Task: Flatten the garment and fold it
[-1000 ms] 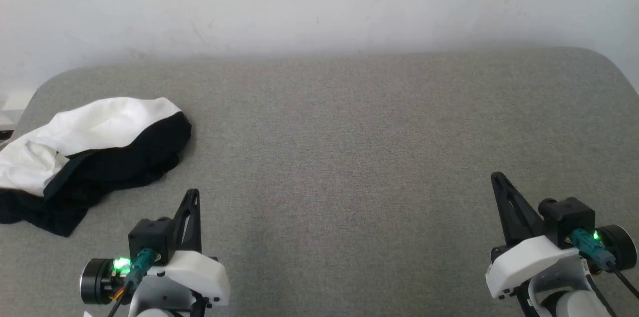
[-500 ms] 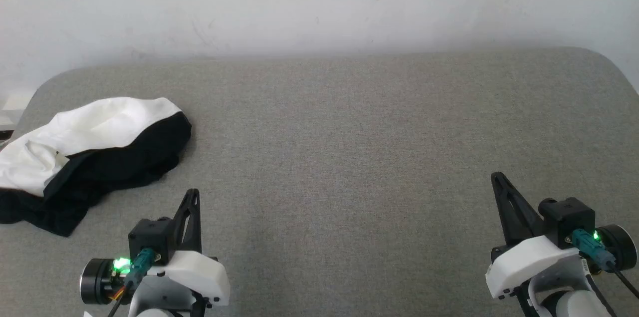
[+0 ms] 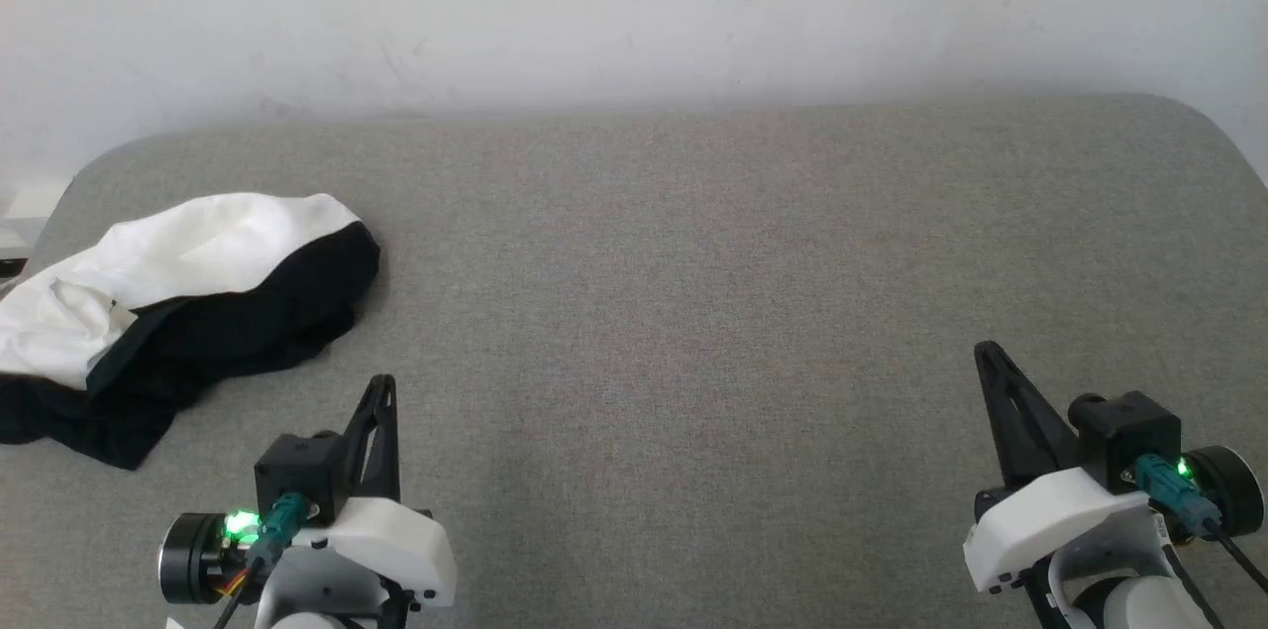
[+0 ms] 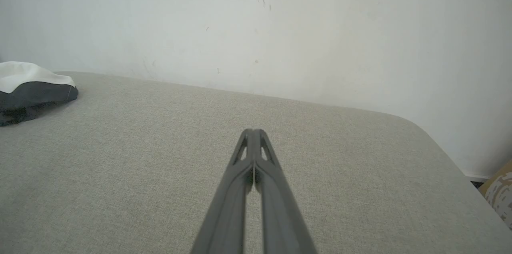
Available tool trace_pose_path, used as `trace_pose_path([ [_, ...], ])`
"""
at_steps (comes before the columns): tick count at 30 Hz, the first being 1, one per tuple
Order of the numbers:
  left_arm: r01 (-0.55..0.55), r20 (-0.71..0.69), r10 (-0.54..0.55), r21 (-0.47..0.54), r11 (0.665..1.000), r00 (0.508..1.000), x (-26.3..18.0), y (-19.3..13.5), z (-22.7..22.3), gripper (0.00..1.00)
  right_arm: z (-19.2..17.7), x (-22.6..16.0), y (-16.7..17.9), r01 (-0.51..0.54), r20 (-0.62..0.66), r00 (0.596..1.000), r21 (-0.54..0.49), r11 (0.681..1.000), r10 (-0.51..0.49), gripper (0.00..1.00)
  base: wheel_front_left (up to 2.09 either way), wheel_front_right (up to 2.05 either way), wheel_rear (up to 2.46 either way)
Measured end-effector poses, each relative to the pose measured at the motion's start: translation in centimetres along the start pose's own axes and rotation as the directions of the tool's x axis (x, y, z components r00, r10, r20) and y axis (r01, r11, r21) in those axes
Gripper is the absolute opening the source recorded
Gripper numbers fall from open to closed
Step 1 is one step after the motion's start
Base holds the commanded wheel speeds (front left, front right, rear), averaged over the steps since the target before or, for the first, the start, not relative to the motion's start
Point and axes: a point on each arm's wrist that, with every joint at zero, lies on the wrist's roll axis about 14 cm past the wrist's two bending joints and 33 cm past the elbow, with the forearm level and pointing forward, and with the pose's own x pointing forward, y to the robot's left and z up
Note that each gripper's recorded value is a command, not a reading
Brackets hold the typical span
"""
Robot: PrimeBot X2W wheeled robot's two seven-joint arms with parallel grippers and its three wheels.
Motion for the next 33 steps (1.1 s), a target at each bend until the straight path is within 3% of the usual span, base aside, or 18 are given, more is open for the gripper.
trace_pose_path([
  [3, 0.000, 0.000, 0.000, 0.000, 1.000, 1.000, 0.0, 0.0, 0.0, 0.00, 0.0, 0.0, 0.0, 0.000, 0.000, 1.000, 0.000, 1.000, 0.000, 0.00, 0.00, 0.00, 0.00],
  [4, 0.000, -0.001, 0.000, 0.000, 1.000, 1.000, 0.0, 0.0, 0.0, 1.00, 0.0, 0.0, 0.0, 0.000, -0.001, 1.000, 0.000, 1.000, 0.000, 1.00, 0.00, 0.00, 0.00],
  [33, -0.005, 0.057, 0.008, -0.050, 0.999, 0.998, -0.2, 0.2, 1.0, 1.00, 0.4, -0.1, -1.5, 0.042, 0.044, 0.998, 0.068, 0.997, -0.045, 1.00, 0.00, 0.00, 0.00],
])
